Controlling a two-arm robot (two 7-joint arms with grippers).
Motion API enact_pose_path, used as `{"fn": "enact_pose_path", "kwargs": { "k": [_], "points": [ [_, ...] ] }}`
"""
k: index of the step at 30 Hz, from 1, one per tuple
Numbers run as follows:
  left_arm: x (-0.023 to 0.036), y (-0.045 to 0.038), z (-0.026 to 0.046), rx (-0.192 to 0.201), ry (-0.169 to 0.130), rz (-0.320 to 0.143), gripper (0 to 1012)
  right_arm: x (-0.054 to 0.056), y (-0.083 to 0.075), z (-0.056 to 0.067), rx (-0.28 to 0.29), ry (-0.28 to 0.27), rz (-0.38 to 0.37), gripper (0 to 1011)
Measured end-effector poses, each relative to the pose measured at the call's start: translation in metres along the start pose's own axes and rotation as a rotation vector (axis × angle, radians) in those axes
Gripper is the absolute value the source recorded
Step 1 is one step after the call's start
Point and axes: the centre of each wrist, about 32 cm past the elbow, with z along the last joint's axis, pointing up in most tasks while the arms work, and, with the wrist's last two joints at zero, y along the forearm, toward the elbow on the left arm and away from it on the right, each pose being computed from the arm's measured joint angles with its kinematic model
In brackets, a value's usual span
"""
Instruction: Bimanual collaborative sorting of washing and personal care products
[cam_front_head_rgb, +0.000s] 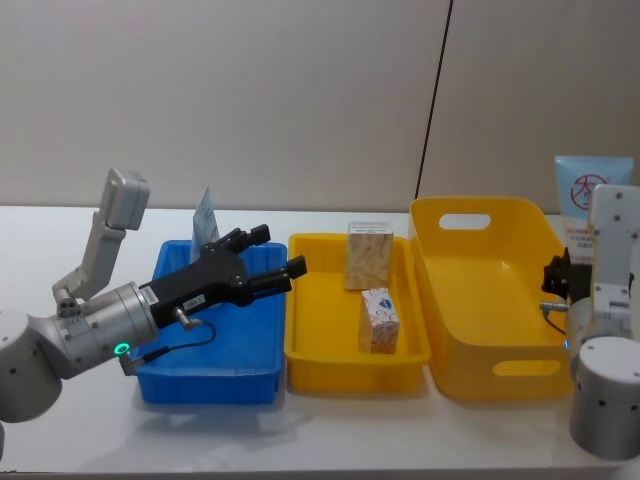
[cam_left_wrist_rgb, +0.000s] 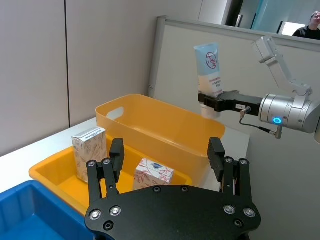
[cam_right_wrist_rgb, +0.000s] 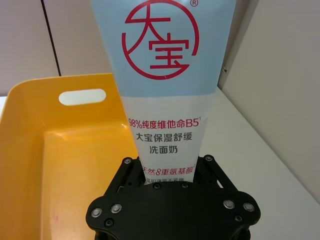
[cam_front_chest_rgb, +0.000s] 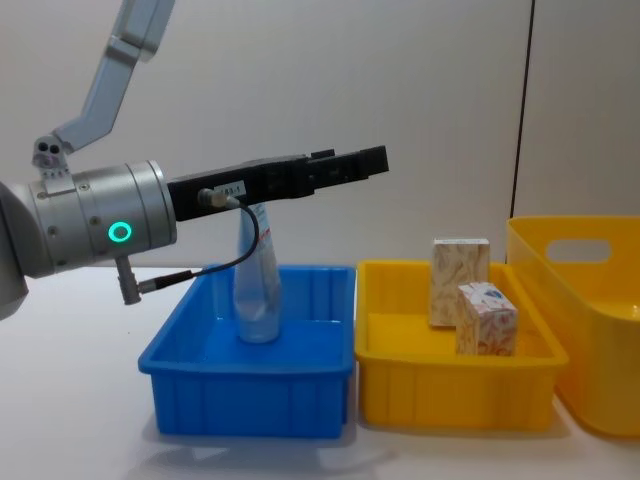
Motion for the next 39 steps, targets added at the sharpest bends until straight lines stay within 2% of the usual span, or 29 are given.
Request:
{"fn": "enact_pose_path", "kwargs": {
  "k": [4,6,13,16,19,28,39],
  "points": [
    [0.0,0.0,0.0,0.0,0.0,0.0,1002,0.0008,0.0005,-0.0015,-0.012,0.003,-0.003,278],
    [0.0,0.0,0.0,0.0,0.0,0.0,1001,0.0012,0.0007,-0.002,-0.017,0.003,-0.004,325],
    [0.0,0.0,0.0,0.0,0.0,0.0,1001,0.0021,0.0014,-0.0036,-0.03,0.005,-0.007,574],
    [0.0,0.0,0.0,0.0,0.0,0.0,1001,0.0023,0.0015,-0.0039,-0.032,0.005,-0.007,632],
    [0.0,0.0,0.0,0.0,0.0,0.0,1001,0.0027,0.0017,-0.0044,-0.035,0.006,-0.008,763],
    [0.0,0.0,0.0,0.0,0.0,0.0,1002,0.003,0.0019,-0.0051,-0.04,0.007,-0.008,994],
    [0.0,0.0,0.0,0.0,0.0,0.0,1002,0.0033,0.0021,-0.0055,-0.042,0.007,-0.009,1004]
  ]
}}
